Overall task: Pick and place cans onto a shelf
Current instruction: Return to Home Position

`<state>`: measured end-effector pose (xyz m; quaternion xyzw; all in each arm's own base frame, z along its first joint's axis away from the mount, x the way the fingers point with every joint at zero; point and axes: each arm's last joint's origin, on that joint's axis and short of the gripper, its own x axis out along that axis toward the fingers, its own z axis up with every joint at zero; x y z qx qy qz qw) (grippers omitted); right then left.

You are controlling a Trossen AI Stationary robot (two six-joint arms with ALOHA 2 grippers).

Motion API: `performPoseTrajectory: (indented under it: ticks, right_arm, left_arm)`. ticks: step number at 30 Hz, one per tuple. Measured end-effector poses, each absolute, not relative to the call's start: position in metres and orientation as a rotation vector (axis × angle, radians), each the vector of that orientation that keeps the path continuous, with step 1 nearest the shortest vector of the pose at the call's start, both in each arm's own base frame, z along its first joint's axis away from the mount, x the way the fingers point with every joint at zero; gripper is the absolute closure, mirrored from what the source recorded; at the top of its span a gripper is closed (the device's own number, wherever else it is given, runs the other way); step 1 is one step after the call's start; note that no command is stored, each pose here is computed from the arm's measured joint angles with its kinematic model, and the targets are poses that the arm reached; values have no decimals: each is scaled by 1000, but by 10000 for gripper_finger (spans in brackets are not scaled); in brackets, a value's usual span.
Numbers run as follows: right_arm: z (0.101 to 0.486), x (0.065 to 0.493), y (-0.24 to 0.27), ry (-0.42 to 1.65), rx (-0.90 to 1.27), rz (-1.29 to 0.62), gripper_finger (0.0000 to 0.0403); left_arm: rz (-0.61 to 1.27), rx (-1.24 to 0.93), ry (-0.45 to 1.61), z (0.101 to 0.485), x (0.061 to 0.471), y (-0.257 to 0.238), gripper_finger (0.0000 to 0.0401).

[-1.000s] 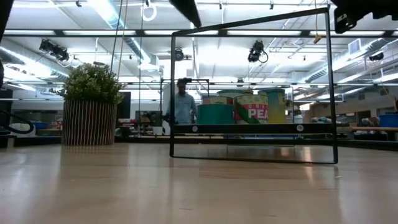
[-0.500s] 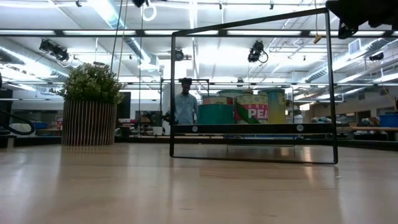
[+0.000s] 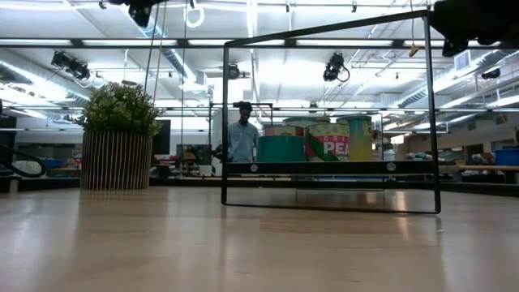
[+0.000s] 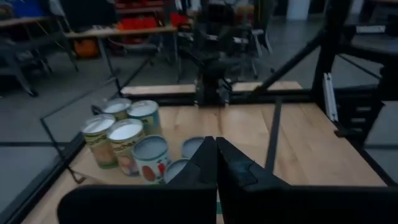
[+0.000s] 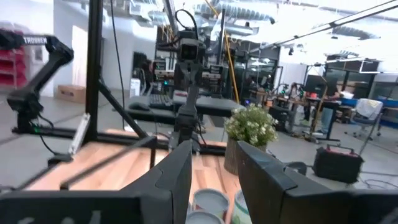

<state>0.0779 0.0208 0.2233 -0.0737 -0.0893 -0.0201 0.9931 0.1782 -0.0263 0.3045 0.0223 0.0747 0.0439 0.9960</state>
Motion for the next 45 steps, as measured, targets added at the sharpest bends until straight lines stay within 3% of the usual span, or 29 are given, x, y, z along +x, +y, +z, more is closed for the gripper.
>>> performPoseTrajectory:
  ticks: [5, 17, 26, 38, 45]
  right_arm:
    - [219, 79, 21, -137, -173, -58, 270]
    - [197, 88, 20, -261, -244, -154, 270]
    - [193, 90, 15, -252, -239, -208, 279]
    - [194, 90, 14, -266, -94, -204, 281]
    - [194, 90, 14, -270, -64, -200, 281]
  left_arm:
    - [108, 47, 59, 279, 161, -24, 401]
    - [176, 26, -156, 217, 125, -15, 401]
    - [190, 2, -274, 196, 102, -10, 401]
    - [216, 18, -241, 191, 97, -8, 399]
    - [230, 112, -150, 183, 99, -8, 370]
